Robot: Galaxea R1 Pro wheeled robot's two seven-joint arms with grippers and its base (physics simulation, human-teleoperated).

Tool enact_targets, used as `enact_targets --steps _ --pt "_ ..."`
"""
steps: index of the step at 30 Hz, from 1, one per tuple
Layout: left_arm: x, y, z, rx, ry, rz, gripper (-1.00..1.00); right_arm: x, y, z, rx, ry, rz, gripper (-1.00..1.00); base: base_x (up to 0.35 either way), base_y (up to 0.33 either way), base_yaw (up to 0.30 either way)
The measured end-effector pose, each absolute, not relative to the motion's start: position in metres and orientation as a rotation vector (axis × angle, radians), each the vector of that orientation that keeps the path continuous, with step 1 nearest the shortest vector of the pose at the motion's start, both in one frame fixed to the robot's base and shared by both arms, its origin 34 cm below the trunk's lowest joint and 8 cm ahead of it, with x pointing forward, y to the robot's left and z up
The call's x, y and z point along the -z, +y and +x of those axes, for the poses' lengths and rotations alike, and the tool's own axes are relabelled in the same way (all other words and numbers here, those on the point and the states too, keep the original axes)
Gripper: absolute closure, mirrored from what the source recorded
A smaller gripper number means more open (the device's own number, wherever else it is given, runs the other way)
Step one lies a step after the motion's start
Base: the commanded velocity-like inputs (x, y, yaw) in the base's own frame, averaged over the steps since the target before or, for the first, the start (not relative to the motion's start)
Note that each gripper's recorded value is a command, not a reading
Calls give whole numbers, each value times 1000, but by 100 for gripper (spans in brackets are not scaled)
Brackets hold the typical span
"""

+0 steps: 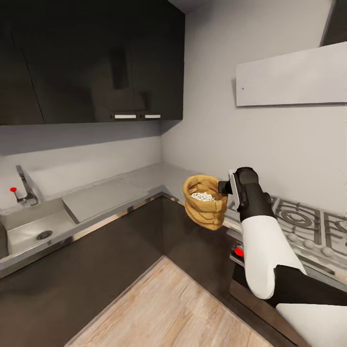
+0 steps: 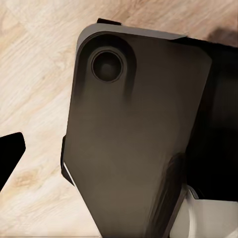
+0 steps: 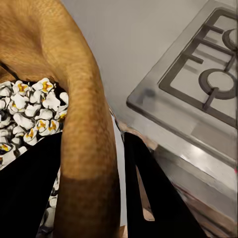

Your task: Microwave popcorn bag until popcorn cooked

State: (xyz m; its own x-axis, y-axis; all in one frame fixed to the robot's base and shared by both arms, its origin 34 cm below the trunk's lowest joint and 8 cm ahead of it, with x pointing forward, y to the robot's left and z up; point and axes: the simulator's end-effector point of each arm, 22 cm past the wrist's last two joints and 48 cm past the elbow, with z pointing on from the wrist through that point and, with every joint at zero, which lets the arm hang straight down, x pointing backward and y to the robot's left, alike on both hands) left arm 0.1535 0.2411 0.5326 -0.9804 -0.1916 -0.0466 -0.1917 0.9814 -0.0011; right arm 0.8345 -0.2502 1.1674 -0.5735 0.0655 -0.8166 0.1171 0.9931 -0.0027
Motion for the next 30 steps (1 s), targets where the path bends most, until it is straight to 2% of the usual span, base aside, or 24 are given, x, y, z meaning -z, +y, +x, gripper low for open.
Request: enact_targets --steps 23,30 --pt "-533 241 153 -5 3081 -298 -100 -1165 -249 834 68 2189 125 100 -345 0 0" --pt "-533 241 153 -5 3082 -296 -100 -1117 -242 827 61 2283 105 100 -346 0 0"
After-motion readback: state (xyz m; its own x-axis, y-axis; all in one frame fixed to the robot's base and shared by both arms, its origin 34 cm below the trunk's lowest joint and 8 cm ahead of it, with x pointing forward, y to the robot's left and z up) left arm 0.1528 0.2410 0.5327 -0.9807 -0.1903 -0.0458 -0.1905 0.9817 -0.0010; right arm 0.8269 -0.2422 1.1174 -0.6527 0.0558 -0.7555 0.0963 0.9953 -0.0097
